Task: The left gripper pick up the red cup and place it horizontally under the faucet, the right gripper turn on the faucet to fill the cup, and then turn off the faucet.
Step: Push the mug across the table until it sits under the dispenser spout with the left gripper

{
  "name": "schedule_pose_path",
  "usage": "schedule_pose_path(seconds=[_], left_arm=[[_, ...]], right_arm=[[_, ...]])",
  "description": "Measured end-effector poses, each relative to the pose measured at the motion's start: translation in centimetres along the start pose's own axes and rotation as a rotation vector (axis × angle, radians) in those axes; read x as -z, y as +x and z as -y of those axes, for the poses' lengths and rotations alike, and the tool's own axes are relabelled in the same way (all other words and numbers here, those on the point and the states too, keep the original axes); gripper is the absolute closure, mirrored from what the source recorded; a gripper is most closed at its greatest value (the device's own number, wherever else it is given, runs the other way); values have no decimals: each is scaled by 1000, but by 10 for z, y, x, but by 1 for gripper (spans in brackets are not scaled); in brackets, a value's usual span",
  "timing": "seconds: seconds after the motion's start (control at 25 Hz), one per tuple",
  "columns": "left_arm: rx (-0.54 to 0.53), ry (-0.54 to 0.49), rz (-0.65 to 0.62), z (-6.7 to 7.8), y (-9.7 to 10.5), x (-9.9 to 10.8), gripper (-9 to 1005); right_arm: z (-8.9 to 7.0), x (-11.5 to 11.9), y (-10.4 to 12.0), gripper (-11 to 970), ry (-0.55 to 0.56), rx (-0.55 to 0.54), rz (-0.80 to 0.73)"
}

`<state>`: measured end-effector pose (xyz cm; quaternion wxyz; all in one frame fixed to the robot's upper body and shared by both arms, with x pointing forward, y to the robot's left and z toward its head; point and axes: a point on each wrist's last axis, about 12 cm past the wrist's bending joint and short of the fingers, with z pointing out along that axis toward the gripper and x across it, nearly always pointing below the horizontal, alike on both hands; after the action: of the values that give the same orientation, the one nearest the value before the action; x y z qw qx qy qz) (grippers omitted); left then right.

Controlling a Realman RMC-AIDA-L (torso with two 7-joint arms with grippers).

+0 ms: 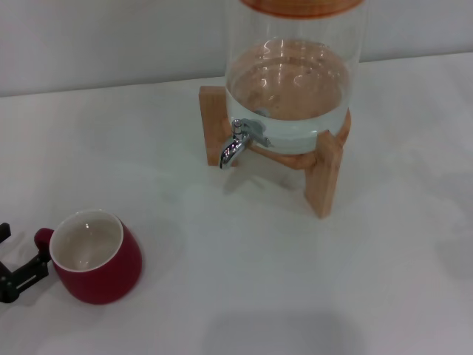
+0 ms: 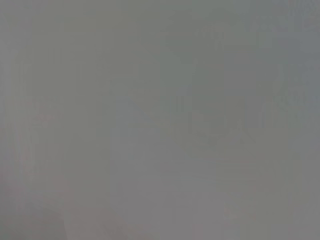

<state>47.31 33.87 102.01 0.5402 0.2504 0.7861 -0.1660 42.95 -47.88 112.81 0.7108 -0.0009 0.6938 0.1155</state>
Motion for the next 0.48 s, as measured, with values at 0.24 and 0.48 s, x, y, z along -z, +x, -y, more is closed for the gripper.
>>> schedule_pose_path(seconds=[0.24, 0.48], left_arm=[[-1, 0, 3, 0, -1, -2, 154], [-7, -5, 3, -2, -4, -5, 154]], right_arm=[[0, 0, 0, 237, -2, -1, 0], [0, 0, 0, 237, -2, -1, 0]])
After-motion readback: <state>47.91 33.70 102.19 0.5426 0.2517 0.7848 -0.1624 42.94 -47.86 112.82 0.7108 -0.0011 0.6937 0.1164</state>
